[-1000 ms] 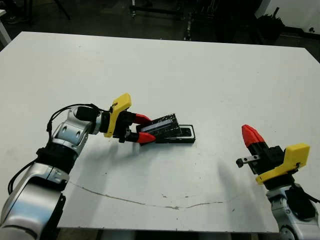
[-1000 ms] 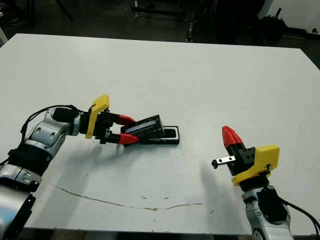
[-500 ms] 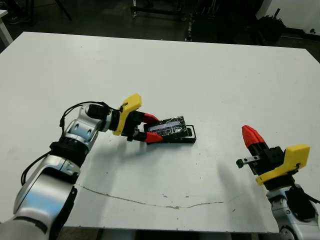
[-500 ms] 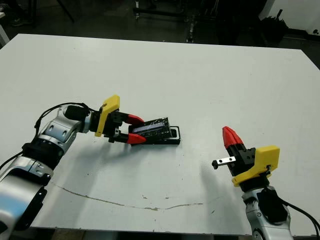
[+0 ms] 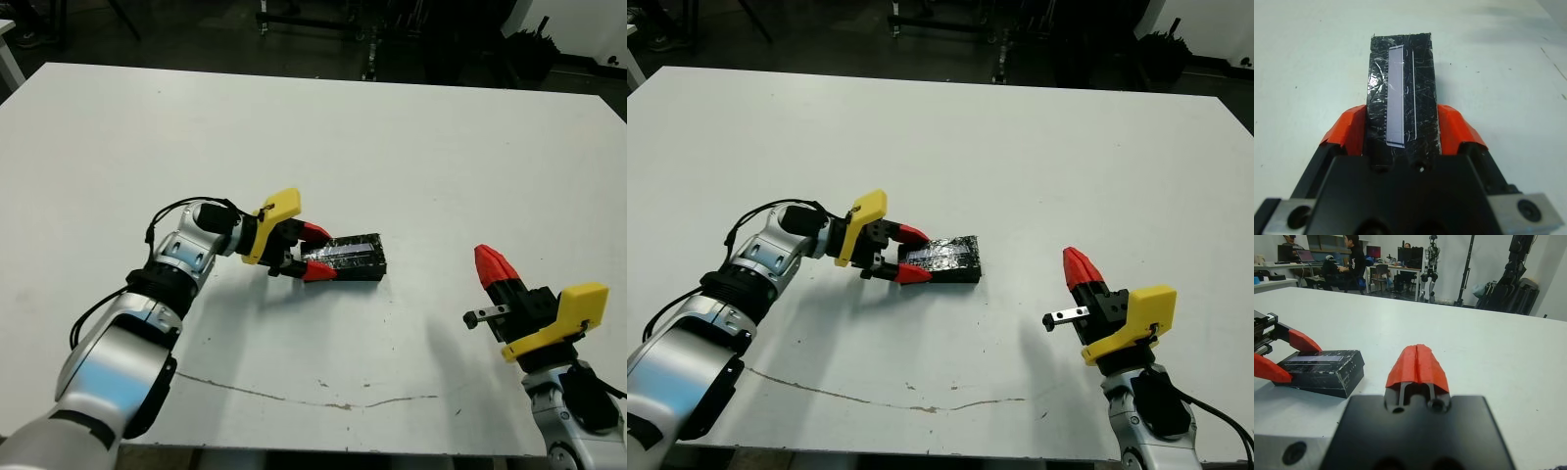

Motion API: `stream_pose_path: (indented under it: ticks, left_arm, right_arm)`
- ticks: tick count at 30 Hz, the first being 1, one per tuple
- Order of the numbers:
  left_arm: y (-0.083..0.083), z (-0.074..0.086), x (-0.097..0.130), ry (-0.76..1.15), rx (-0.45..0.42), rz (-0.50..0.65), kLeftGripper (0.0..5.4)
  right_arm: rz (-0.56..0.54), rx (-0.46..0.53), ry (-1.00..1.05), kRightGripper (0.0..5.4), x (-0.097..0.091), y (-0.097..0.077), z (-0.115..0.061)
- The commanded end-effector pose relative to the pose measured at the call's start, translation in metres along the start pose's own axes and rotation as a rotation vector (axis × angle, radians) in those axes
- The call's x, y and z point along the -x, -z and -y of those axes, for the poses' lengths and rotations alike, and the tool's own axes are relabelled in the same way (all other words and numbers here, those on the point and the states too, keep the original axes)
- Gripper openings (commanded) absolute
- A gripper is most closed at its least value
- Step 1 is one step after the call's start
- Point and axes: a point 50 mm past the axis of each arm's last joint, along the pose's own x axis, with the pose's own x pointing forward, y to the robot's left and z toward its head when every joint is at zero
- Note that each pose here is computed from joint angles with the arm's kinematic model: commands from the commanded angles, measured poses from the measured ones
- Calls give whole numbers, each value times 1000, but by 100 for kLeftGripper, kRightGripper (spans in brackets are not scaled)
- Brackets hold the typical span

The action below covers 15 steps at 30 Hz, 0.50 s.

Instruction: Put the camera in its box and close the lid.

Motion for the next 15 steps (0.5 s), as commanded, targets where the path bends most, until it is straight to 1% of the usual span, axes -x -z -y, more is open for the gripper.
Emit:
stream_pose_path:
  ticks: [1, 7, 15]
  left_arm:
    - [10, 10, -19, 57, 44, -39, 315]
    - [6, 11, -27, 76, 35, -42, 315]
    - [2, 12, -37, 101, 27, -58, 315]
  right_arm:
    - [-1, 8, 5, 0, 1, 1, 3]
    - [-5, 17, 5, 0, 1, 1, 4]
    - [-9, 1, 10, 0, 2, 2, 3]
